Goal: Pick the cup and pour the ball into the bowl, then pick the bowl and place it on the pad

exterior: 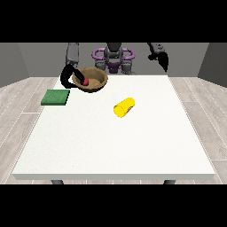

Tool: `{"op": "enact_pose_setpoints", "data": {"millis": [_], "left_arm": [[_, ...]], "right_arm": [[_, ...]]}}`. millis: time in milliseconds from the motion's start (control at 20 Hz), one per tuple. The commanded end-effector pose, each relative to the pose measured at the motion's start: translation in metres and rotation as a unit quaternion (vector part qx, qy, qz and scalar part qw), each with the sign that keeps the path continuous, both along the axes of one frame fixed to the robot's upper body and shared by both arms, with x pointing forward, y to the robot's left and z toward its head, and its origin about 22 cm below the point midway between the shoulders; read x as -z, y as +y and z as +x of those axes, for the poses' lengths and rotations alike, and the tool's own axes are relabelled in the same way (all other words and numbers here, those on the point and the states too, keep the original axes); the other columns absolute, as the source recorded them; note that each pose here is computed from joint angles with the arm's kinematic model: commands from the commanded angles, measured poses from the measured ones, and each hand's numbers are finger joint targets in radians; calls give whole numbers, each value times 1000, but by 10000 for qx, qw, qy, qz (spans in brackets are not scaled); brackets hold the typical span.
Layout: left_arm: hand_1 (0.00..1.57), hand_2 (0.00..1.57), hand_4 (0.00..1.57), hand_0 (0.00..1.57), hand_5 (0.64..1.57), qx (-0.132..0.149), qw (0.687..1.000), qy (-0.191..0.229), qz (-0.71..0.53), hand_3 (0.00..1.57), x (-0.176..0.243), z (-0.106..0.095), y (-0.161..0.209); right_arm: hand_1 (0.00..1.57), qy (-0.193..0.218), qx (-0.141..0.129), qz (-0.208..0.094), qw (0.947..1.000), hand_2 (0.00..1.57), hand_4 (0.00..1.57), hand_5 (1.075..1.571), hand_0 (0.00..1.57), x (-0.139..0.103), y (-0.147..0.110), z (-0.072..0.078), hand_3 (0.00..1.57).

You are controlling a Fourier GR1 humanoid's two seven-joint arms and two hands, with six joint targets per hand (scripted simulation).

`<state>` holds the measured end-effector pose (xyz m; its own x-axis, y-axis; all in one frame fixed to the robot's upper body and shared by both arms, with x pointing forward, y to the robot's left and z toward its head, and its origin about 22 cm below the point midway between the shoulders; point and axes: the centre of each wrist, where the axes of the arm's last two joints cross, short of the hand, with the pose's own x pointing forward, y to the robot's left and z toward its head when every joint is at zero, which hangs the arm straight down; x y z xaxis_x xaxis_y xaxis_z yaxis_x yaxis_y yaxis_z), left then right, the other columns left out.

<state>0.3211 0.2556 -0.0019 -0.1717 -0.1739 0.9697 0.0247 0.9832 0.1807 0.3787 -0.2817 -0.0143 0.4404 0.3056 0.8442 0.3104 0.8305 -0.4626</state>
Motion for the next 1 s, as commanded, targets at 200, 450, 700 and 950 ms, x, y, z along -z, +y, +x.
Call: {"op": "enact_pose_setpoints", "data": {"millis": [200, 450, 700, 950], "left_arm": [[0, 0, 997, 0, 1414, -302, 9995, -6, -109, 0, 1, -6, 35], [0, 0, 1051, 0, 1435, -522, 9983, -233, -59, 0, 10, -4, 25], [0, 0, 1289, 0, 1510, -450, 9973, -574, -117, 0, -49, 6, 95], [0, 0, 1296, 0, 1571, -739, 9911, -1073, -280, 0, -98, -14, 185]], "right_arm": [[1571, -71, 15, 244, 9997, 1571, 787, 1570, 1571, -35, -53, -1, 750], [1571, -195, -125, 177, 9996, 1571, 834, 1570, 1571, -57, -74, -1, 466], [1571, -304, 63, -98, 9995, 1571, 888, 1571, 1571, -62, -130, -24, 0], [1571, -640, 330, -2, 9974, 1571, 864, 1570, 1571, -47, -157, -48, 0]]}}
